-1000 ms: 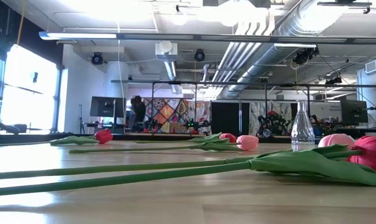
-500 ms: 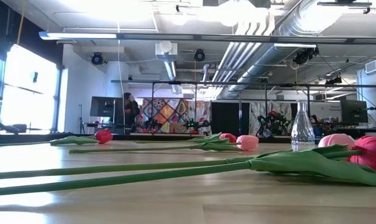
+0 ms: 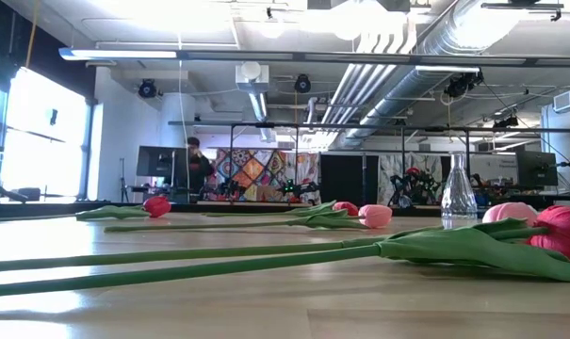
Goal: Sort flowers into vase by color
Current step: Put the white flower into the bottom transparent vase
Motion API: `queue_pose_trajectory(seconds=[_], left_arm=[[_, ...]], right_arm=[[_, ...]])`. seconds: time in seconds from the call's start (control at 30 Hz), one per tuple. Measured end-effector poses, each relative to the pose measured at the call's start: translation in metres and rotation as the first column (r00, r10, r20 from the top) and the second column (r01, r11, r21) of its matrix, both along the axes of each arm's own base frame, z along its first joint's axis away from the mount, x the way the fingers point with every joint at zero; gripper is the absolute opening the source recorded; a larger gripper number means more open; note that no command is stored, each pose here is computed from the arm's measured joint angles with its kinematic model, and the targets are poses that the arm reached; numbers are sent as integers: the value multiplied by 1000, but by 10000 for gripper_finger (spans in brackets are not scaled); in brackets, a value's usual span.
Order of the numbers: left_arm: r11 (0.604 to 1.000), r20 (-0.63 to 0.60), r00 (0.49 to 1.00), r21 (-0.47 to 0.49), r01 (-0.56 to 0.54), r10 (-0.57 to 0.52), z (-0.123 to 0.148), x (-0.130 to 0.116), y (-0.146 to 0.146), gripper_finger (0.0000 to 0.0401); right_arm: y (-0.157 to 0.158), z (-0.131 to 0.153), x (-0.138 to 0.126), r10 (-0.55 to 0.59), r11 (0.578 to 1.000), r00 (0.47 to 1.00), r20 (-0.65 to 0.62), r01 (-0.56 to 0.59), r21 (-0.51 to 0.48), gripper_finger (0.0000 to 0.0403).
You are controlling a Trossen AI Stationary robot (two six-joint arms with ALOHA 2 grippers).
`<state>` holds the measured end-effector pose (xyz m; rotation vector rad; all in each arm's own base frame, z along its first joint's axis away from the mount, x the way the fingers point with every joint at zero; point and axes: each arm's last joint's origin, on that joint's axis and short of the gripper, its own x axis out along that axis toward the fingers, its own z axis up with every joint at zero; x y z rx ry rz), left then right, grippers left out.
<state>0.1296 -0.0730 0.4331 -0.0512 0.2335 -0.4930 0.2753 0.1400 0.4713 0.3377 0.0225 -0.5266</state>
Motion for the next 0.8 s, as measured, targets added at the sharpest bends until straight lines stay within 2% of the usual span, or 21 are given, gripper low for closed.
queue_pose_trajectory(seconds=[0.17, 0.37, 0.63, 0.8], left_arm=[[1000, -49, 999, 17, -13, 13, -9, 25, -7, 147], [999, -44, 998, 7, -48, 48, -14, 53, -9, 147], [994, -60, 993, -9, -105, 104, -23, 85, -5, 147], [992, -44, 991, -20, -124, 123, -25, 97, -3, 147]], right_arm=[[-2, -1, -11, 24, 1000, 999, -38, -23, 14, 145], [1, -2, -24, 54, 998, 994, -91, -55, -6, 144], [3, -3, -35, 94, 991, 982, -166, -108, -83, 144], [4, -4, -35, 130, 991, 980, -148, -133, -10, 144]])
